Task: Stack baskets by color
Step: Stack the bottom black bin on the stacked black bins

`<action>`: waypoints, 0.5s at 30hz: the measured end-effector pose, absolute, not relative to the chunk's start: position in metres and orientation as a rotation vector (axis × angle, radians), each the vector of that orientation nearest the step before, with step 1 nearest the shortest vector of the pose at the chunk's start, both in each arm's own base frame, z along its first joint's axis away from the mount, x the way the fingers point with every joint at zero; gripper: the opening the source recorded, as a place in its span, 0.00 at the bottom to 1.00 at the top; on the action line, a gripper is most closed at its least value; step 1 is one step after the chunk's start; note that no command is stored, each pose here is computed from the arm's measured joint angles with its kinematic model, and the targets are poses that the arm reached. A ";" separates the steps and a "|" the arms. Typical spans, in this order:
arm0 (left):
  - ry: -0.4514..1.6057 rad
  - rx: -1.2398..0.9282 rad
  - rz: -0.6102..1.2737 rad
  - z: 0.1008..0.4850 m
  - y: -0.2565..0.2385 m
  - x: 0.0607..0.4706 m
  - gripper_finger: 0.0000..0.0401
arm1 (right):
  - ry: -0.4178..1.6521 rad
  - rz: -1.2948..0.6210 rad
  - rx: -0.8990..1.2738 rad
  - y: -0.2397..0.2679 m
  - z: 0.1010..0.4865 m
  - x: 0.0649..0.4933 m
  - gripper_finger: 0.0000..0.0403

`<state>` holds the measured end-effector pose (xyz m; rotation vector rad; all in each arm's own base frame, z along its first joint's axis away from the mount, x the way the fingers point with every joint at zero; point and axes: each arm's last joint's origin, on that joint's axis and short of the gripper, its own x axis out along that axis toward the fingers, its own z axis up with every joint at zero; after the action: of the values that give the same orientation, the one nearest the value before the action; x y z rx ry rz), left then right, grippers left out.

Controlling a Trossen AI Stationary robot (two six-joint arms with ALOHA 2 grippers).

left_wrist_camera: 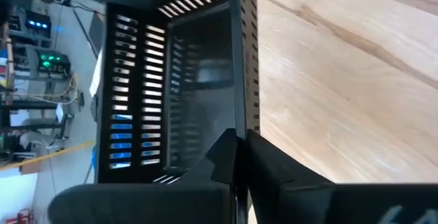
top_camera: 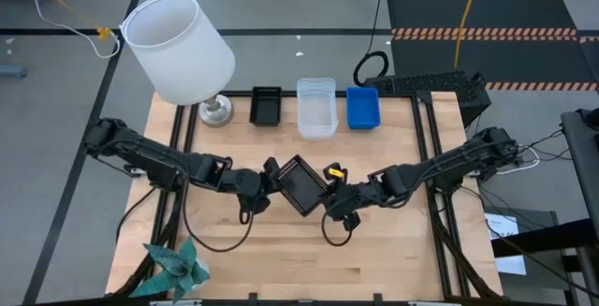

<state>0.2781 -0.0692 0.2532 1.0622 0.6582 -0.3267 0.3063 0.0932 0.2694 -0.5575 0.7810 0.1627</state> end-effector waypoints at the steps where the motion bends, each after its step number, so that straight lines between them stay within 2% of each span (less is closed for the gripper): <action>1: 0.653 1.066 -0.325 0.254 -0.069 0.278 0.07 | 0.782 0.167 -0.561 0.093 0.269 0.306 0.14; 5: 0.645 1.043 -0.276 0.256 -0.069 0.280 0.08 | 0.782 0.190 -0.588 0.094 0.269 0.306 0.04; 9: 0.626 0.848 -0.166 0.259 -0.068 0.282 0.10 | 0.778 0.199 -0.605 0.094 0.269 0.306 0.02; 12: 0.628 0.705 -0.065 0.260 -0.067 0.283 0.16 | 0.766 0.185 -0.610 0.093 0.272 0.305 0.02; 15: 0.620 0.613 0.024 0.261 -0.066 0.284 0.25 | 0.752 0.164 -0.612 0.092 0.277 0.303 0.02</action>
<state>0.2838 -0.0655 0.2613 0.6133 0.6196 0.0244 0.3028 0.0919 0.2766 -0.6117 0.7518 0.1637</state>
